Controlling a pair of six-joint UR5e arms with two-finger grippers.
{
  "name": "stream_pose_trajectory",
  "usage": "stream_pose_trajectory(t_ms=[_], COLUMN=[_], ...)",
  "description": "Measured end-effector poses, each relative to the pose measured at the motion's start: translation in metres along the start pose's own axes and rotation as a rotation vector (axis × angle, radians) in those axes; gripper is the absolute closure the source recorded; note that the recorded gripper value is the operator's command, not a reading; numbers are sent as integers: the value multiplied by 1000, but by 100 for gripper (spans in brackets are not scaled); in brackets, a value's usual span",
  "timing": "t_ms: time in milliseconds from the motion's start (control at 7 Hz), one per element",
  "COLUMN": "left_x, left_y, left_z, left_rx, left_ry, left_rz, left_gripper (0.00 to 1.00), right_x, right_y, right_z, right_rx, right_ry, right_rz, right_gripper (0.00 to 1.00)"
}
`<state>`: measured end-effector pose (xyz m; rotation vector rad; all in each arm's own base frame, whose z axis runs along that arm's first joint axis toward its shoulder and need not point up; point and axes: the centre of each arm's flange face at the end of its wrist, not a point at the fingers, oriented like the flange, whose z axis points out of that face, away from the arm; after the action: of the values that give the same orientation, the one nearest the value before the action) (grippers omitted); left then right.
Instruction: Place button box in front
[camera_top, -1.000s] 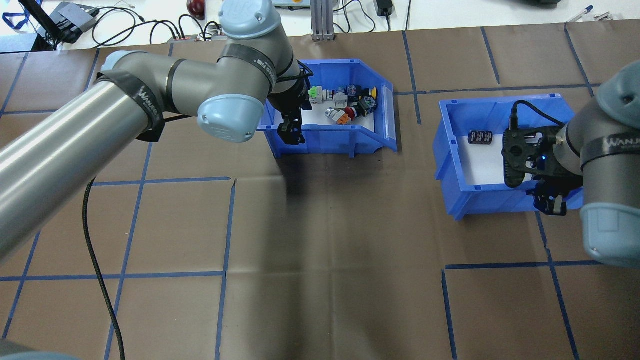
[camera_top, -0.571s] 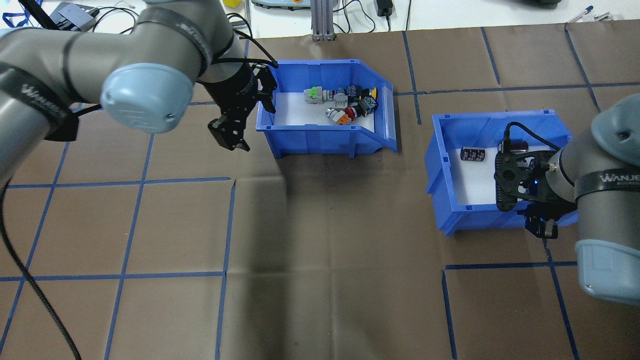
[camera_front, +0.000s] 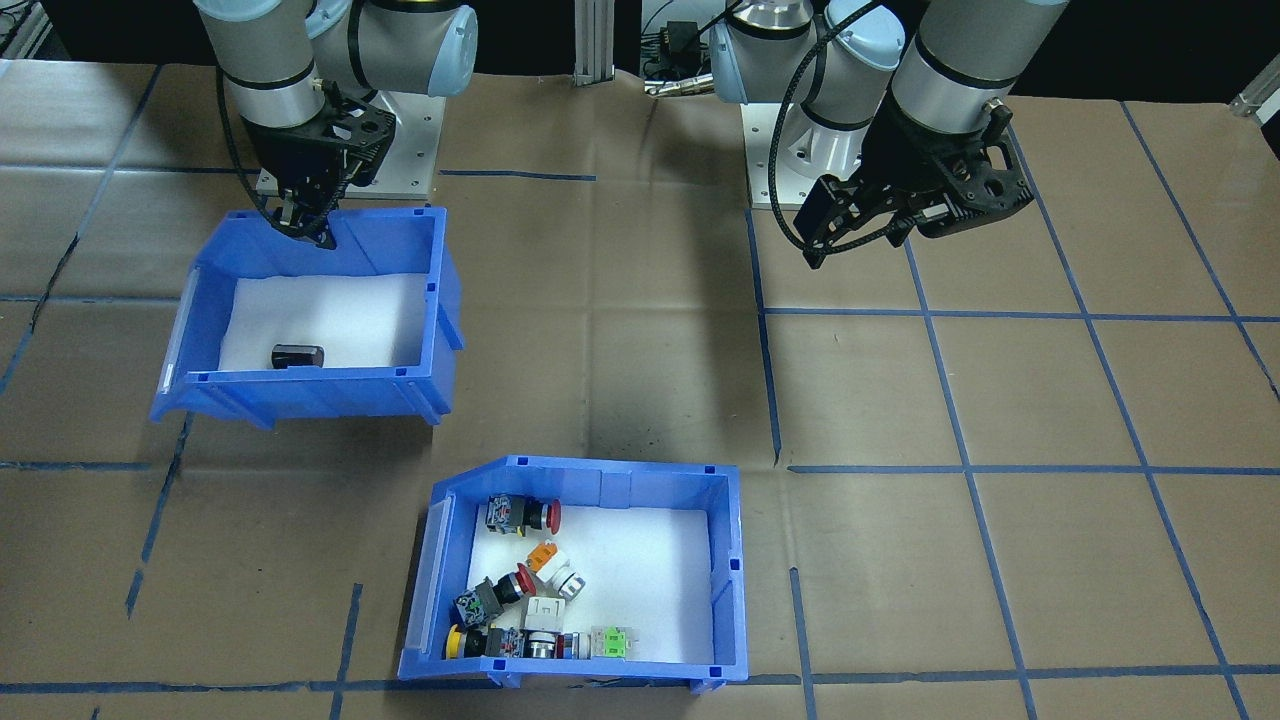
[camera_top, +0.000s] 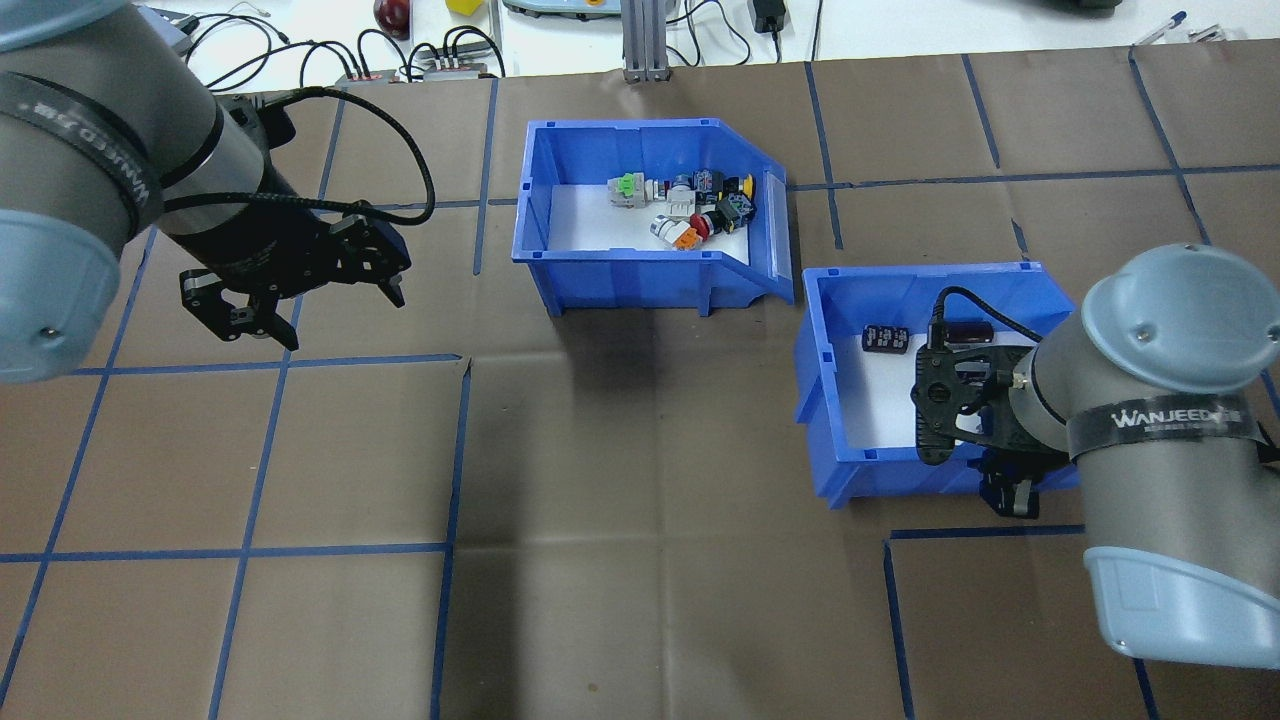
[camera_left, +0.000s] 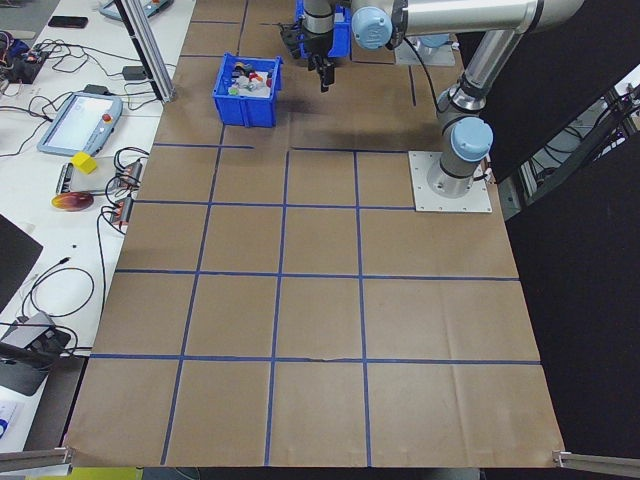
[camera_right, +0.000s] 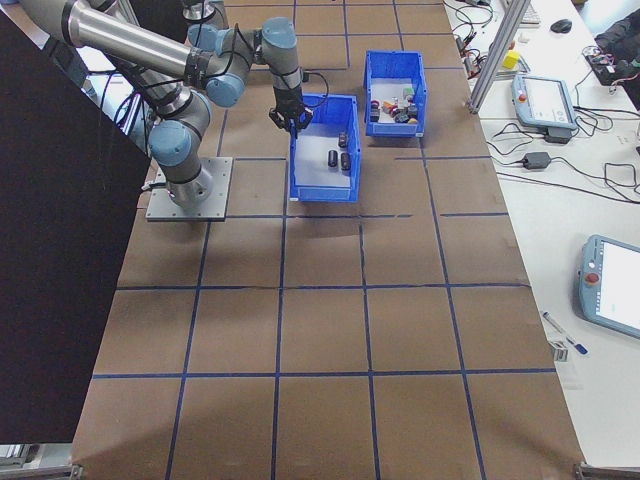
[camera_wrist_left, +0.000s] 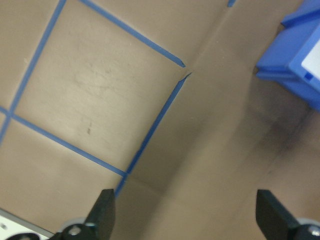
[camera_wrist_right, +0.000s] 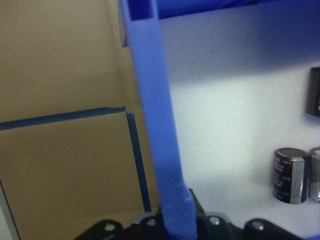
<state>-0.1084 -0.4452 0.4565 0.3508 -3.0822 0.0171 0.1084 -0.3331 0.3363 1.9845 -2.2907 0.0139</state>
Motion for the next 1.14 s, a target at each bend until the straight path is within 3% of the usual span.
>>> stream_pose_trajectory(t_ms=[286,429,857,1143], left_x=[-13,-15,-10,-5], left_y=[4,3,8,13], left_z=[-12,-17,-26,-31], left_rx=[35,44,66,70], left_ry=[-59,-67,-45,-42], left_rz=[316,394,360,292], left_gripper=[1,1,1,1], right_x=[-23,-31,-50,-55], right_y=[-46,-66,-144,-189], right_z=[-4,-4,5,15], right_rx=[14,21,32,-14], right_ry=[13,21,46,42], right_rz=[-9,-13,-38,-52], right_gripper=[93,93,93,93])
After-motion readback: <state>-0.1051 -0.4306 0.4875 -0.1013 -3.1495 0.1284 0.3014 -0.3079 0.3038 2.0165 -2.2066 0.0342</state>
